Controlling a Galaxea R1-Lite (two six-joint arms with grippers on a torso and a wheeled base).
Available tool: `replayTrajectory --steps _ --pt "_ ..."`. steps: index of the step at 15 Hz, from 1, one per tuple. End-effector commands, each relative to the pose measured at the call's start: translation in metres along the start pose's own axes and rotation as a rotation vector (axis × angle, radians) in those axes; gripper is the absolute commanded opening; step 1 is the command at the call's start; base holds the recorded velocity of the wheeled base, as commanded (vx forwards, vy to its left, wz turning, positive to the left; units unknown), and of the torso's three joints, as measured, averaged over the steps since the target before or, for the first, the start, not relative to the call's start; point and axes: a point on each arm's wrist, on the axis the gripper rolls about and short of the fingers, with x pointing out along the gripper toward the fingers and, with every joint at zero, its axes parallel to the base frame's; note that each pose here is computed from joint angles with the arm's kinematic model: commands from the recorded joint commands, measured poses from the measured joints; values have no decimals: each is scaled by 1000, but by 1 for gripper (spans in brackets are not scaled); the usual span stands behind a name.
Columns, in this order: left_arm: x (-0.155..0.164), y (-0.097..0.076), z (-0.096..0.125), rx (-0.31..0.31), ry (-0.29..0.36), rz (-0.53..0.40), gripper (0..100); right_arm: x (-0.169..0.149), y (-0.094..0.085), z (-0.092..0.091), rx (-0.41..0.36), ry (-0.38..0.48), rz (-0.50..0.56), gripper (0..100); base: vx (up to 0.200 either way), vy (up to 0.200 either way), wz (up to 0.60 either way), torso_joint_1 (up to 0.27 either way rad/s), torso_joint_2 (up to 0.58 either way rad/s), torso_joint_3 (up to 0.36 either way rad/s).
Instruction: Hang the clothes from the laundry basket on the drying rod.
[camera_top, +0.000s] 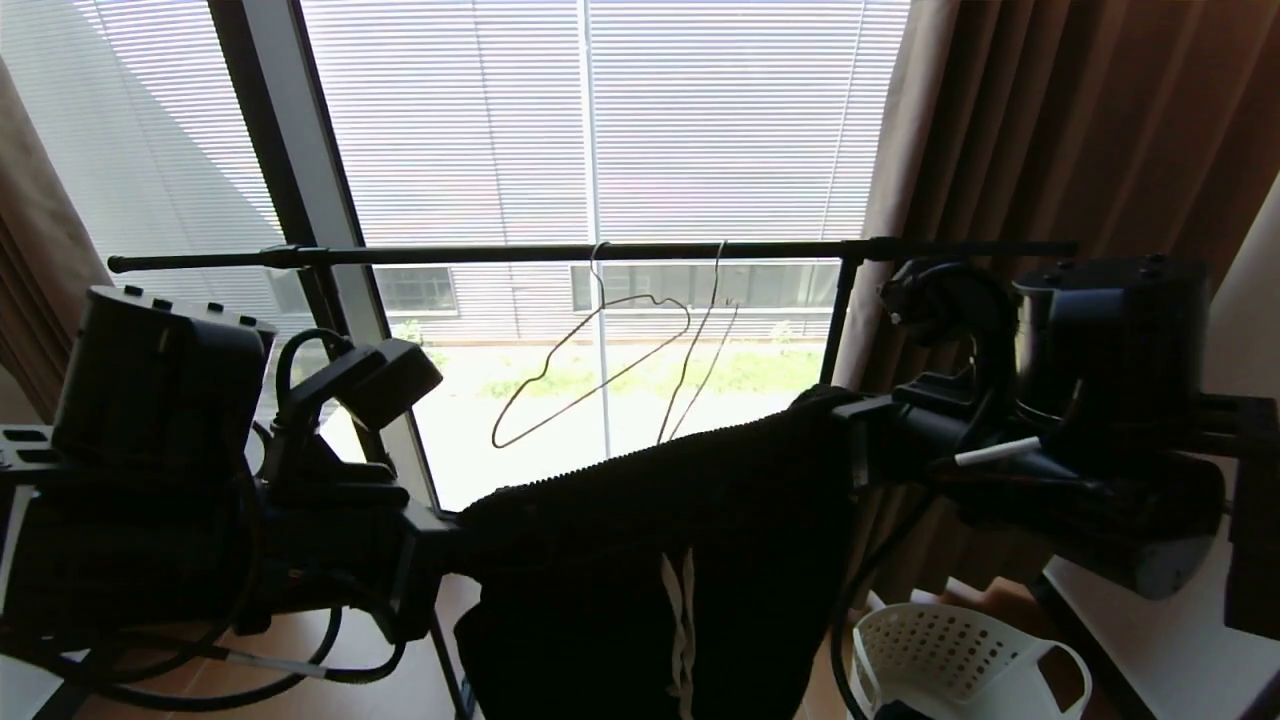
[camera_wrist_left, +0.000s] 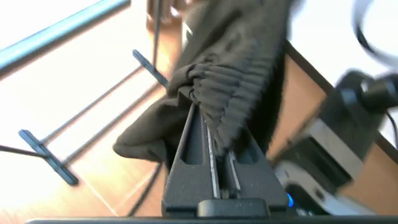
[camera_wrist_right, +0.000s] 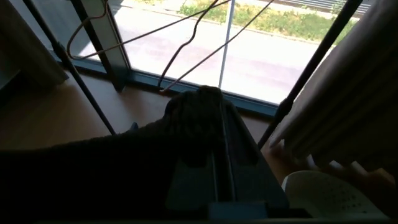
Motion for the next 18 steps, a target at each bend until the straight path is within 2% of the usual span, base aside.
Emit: replayTrajectory --steps 1,3,5,6,10,13,16,18 --pt "18 12 21 -5 -13 21 0 -33 -1 -15 -29 4 52 0 0 0 0 0 0 0" --pt "33 13 36 9 -22 31 0 -39 13 -35 -80 53 99 0 0 0 0 0 0 0" --pt "42 13 43 17 -23 43 0 -36 17 -41 -94 77 105 0 0 0 0 0 0 0" --pt "42 13 46 20 -32 45 0 -34 17 -42 -95 82 107 100 0 0 0 0 0 0" --pt "34 10 53 31 -65 46 0 -30 17 -56 -110 116 105 100 0 0 0 0 0 0" --pt "27 8 59 37 -84 64 0 -22 17 -74 -124 132 97 100 0 0 0 0 0 0" --pt "15 3 81 48 -126 73 0 -24 16 -97 -197 205 105 100 0 0 0 0 0 0" --pt "10 0 89 49 -126 83 0 -28 23 -98 -233 194 146 100 0 0 0 0 0 0"
